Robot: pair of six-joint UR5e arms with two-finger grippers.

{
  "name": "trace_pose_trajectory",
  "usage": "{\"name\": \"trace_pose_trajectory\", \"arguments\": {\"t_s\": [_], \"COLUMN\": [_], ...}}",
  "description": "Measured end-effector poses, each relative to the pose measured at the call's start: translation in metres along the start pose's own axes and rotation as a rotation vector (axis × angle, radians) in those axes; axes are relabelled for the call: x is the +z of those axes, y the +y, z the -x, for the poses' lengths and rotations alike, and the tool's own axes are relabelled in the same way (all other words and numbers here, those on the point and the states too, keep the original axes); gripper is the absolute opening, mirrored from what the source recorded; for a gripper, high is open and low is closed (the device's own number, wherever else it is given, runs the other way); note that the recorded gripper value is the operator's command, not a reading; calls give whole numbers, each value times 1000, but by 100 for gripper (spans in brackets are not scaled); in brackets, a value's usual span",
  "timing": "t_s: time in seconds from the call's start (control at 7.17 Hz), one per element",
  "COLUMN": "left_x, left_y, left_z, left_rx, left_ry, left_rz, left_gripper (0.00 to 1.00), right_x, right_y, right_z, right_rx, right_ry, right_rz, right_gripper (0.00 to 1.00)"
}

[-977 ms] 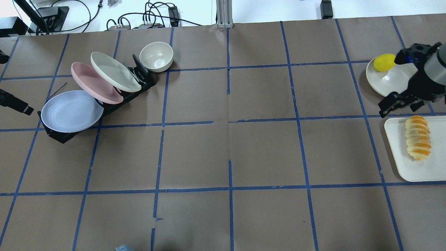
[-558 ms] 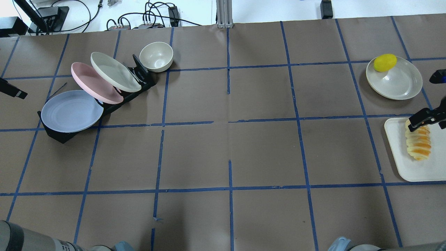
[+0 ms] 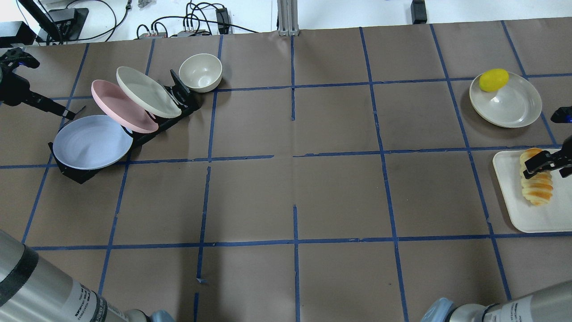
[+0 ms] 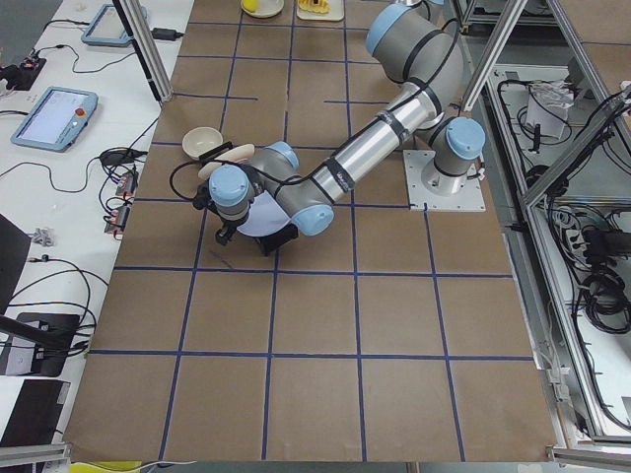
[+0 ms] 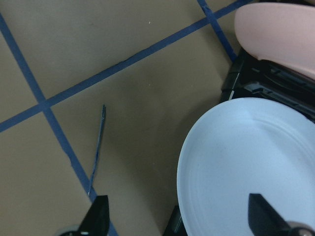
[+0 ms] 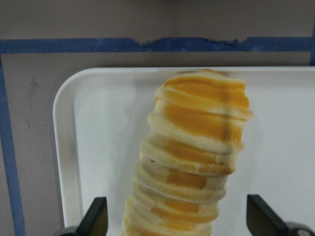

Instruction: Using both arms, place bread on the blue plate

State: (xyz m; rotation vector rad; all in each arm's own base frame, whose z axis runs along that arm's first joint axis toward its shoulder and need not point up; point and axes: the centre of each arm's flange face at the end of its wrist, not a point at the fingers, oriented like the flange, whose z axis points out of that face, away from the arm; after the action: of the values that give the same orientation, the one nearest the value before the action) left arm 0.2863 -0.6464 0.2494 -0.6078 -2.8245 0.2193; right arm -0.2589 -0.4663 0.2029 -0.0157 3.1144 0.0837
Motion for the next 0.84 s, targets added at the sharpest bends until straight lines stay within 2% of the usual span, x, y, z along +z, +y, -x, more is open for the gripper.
{"name": "trace_pose_trajectory", "arguments": {"t_s": [0.14, 0.28, 0.42, 0.56, 0.7, 0.84], "left_x": [15, 27, 36, 43, 47, 49], "left_y": [-5, -6, -4, -2, 0, 1], "left_z": [-4, -6, -4, -1, 1, 1], "left_rx": [-27, -41, -49, -54, -58, -62], "left_ry": [24, 41, 54, 62, 67, 72], "left_rz": [15, 26, 35, 40, 43, 47], "left_gripper": [100, 100, 98, 74, 45, 24], "right_x": [9, 13, 16, 17, 17, 15], "right_y": [-3, -4, -4, -3, -3, -3], "right_z": [-3, -4, -3, -2, -1, 0], "right_rx": [1, 1, -3, -14, -24, -30], "right_ry": [0, 0, -2, -2, 0, 3], "right_rz": [-2, -2, -1, 3, 5, 5], "right_gripper": [87, 34, 7, 4, 2, 1]}}
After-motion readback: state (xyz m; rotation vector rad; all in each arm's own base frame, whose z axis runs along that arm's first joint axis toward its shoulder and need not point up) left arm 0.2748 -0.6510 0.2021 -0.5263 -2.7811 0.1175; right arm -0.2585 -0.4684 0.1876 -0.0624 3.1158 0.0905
